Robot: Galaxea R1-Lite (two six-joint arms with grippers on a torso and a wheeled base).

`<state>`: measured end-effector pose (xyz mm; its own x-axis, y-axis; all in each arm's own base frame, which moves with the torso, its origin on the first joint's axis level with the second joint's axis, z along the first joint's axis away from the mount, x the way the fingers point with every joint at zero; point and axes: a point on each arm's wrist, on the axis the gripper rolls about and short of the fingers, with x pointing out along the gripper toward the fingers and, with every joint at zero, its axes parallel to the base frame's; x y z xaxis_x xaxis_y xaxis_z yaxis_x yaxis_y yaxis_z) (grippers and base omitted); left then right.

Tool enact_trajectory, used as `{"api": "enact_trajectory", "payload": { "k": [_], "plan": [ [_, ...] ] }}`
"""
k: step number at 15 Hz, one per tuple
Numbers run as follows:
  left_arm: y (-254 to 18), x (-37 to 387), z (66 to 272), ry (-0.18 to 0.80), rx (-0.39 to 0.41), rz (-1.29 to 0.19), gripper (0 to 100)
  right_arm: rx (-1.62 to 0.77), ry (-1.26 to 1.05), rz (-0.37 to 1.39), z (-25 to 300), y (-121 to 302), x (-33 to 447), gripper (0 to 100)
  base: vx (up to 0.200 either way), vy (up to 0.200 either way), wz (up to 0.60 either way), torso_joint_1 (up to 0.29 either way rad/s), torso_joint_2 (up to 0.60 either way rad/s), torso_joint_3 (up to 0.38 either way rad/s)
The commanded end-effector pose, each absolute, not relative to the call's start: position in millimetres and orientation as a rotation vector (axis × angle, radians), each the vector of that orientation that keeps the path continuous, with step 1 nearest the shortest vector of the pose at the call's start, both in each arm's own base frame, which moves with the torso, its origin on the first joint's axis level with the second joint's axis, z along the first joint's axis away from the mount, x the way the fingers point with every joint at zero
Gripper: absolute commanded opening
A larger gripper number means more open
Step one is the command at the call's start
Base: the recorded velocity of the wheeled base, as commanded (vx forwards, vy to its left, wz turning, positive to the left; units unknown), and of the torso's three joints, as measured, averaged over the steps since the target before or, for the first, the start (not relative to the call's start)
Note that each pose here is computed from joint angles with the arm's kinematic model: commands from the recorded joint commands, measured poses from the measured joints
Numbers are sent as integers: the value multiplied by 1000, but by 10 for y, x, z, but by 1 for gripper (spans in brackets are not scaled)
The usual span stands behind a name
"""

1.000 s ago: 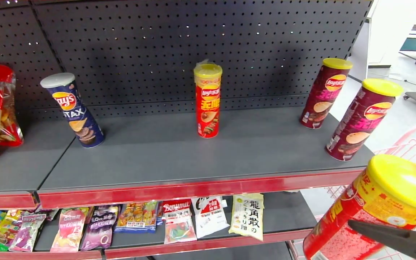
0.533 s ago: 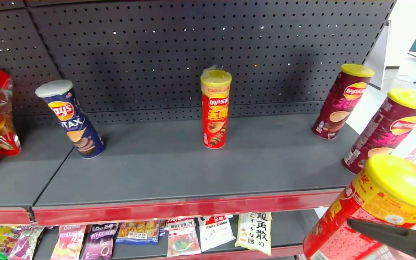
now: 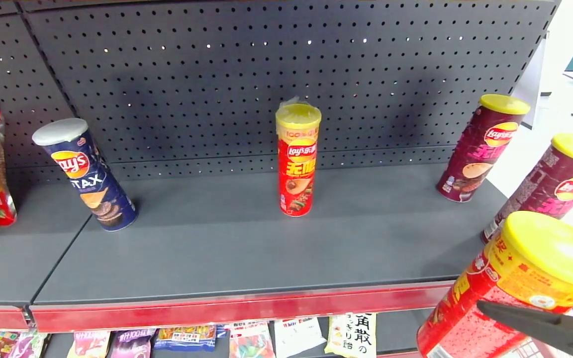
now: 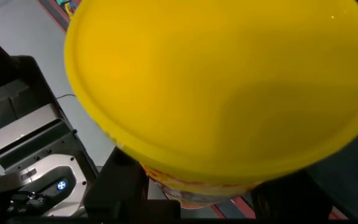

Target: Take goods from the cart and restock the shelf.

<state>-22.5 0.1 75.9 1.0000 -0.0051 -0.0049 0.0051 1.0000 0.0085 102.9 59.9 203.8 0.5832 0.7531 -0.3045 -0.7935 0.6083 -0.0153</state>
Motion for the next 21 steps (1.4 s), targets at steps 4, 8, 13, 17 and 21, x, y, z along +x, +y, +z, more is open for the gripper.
{"api": "enact_trajectory", "payload": {
  "k": [4,8,13,17,21],
  "plan": [
    [-27,-142,1678,-25,-69,-165,100,-157,253,908,2105,600,1030,0,0,0,0,0,0,0],
    [-151,777,2466,135,97,-501,100,-156,258,906,2089,596,1026,0,0,0,0,0,0,0],
    [-891,2094,2475,247,111,-893,100,-157,243,895,2120,586,1017,0,0,0,0,0,0,0],
    [-1353,2667,2260,256,131,-938,100,-158,234,885,2146,582,1023,0,0,0,0,0,0,0],
    [-1693,3146,2195,204,138,-955,100,-147,237,869,2151,565,1033,0,0,0,0,0,0,0]
  ]
}}
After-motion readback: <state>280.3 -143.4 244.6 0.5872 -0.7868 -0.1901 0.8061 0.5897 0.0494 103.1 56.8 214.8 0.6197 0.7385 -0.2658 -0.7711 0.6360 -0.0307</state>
